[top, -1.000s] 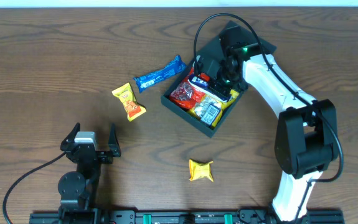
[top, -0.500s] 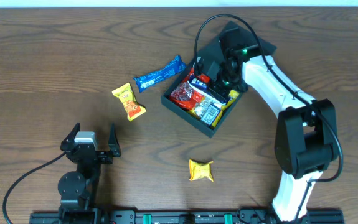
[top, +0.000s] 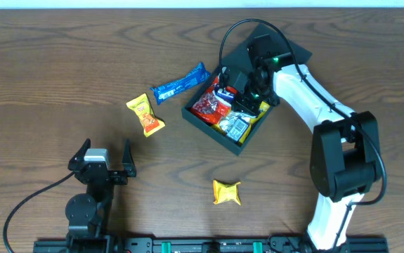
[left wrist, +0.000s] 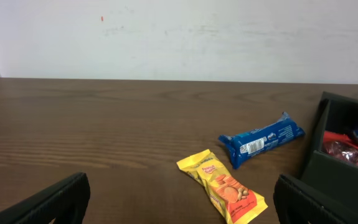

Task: Pack container
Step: 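Open the right gripper to release the blue bar in the box, then move the right gripper down to the small yellow packet on the table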

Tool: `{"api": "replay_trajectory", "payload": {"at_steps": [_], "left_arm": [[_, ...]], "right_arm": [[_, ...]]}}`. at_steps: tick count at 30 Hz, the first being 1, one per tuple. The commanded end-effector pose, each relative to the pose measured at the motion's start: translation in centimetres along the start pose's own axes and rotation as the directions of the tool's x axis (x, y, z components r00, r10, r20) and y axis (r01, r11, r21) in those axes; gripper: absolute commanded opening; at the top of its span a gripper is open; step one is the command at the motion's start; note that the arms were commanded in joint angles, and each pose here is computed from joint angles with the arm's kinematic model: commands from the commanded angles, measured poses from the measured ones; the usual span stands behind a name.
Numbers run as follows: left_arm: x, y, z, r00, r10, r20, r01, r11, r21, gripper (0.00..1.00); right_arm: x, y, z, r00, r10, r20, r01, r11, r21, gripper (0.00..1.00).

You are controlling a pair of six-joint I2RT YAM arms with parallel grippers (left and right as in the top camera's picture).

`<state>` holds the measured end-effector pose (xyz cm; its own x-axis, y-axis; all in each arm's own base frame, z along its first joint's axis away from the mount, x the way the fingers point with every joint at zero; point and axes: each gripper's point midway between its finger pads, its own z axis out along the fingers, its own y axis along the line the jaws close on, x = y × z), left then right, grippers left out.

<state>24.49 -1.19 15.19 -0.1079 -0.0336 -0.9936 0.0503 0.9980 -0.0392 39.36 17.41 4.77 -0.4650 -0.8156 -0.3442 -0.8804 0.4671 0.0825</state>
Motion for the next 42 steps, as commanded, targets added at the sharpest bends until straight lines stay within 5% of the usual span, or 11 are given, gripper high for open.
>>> {"api": "replay_trajectory", "payload": {"at_steps": [1,8,11,16,20,24,28,31,35,39,42], "left_arm": [[1.7,-0.1,0.1,0.998,-0.001,-0.055,0.002,1.000,0.007,0.95],[1.7,-0.1,0.1,0.998,-0.001,-0.055,0.002,1.000,0.007,0.95],[1.7,-0.1,0.1,0.998,-0.001,-0.055,0.002,1.000,0.007,0.95],[1.7,-0.1,0.1,0.998,-0.001,-0.055,0.002,1.000,0.007,0.95],[1.7,-0.1,0.1,0.998,-0.001,-0.055,0.002,1.000,0.007,0.95],[1.7,-0.1,0.1,0.998,-0.001,-0.055,0.002,1.000,0.007,0.95],[1.7,-0.1,0.1,0.998,-0.001,-0.055,0.002,1.000,0.007,0.95],[1.7,-0.1,0.1,0.998,-0.001,-0.055,0.002,1.000,0.007,0.95],[1.7,-0.1,0.1,0.998,-0.001,-0.055,0.002,1.000,0.007,0.95],[1.7,-0.1,0.1,0.998,-0.001,-0.055,0.002,1.000,0.007,0.95],[1.7,-0.1,0.1,0.998,-0.001,-0.055,0.002,1.000,0.007,0.95]], "right_arm": [[-0.5,0.0,-1.1,1.000,0.010,0.028,-0.010,1.000,0.007,0.45],[-2.7,1.7,-5.0,0.996,-0.013,0.088,0.008,0.999,0.053,0.45],[-3.1,2.1,-6.2,0.996,0.021,0.091,-0.028,0.996,0.082,0.21],[-3.8,3.6,-8.0,0.992,0.074,0.098,-0.085,0.990,0.115,0.03],[-4.3,6.9,-9.6,0.986,0.140,0.093,-0.150,0.983,0.106,0.01],[-3.4,5.0,-11.2,0.949,0.304,0.087,-0.315,0.887,0.337,0.01],[-2.7,8.5,-10.7,0.962,0.274,-0.014,-0.252,0.904,0.346,0.02],[-2.8,11.3,-10.4,0.970,0.237,-0.051,-0.208,0.922,0.328,0.28],[-1.5,15.3,-10.3,0.974,0.197,-0.115,-0.155,0.941,0.301,0.49],[1.4,16.5,-9.5,0.936,0.331,-0.122,-0.265,0.888,0.375,0.80],[4.2,17.4,-8.7,0.901,0.415,-0.123,-0.343,0.858,0.383,0.88]]}}
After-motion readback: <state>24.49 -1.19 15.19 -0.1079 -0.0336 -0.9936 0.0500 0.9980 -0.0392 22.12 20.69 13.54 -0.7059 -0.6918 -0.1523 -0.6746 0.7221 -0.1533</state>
